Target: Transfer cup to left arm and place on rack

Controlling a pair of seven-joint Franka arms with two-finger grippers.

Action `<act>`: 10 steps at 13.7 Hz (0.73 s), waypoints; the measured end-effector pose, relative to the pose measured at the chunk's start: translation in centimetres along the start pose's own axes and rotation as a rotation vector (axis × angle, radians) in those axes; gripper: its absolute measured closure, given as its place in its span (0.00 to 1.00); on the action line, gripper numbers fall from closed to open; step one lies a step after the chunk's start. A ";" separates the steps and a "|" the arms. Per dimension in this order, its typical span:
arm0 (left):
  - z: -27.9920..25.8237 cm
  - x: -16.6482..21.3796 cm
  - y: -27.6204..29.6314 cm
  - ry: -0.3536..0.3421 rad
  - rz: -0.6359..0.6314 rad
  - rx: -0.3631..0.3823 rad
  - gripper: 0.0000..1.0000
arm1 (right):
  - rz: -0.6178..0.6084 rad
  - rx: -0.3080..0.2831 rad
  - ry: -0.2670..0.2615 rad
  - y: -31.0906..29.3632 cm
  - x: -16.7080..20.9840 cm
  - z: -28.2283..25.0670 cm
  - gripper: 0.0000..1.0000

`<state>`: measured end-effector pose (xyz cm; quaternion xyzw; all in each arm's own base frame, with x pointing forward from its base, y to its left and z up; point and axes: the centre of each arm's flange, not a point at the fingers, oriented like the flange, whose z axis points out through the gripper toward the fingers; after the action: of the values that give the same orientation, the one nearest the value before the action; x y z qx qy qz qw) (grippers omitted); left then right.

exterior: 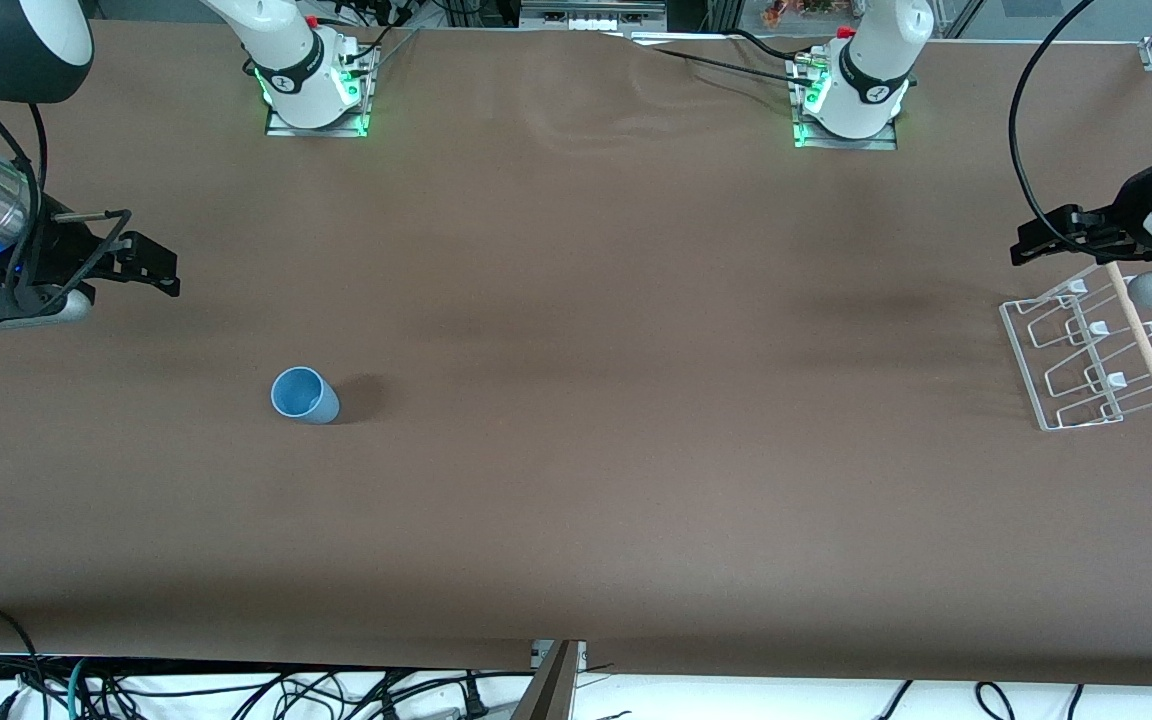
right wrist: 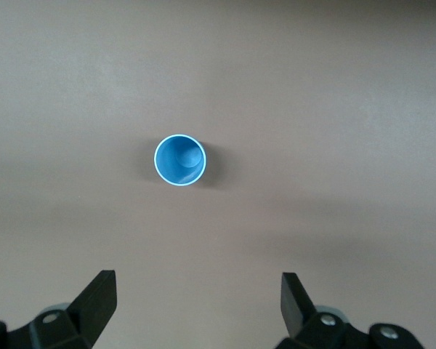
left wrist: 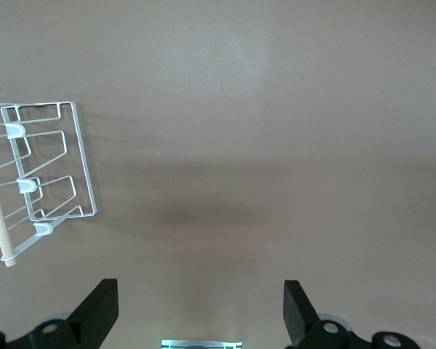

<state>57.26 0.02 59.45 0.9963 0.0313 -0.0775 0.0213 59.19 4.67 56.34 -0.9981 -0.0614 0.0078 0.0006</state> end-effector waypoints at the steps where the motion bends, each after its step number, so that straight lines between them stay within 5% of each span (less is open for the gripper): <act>1: -0.2 0.0 0.0 0.004 -0.001 0.000 0.00 | 0.000 0.000 -0.001 0.0 0.0 0.1 0.00; 4: -0.9 0.0 -0.3 0.021 -0.006 -0.001 0.00 | -0.005 0.001 -0.020 -0.2 1.1 2.4 0.00; 10: -0.8 0.2 -0.4 0.018 -0.007 -0.001 0.00 | -0.008 -0.002 -0.005 -0.3 4.3 16.1 0.00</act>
<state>57.55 0.45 60.17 0.9968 0.0350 -0.0684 0.0212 63.18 5.50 40.22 -0.9978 -0.0653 0.0100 -0.0003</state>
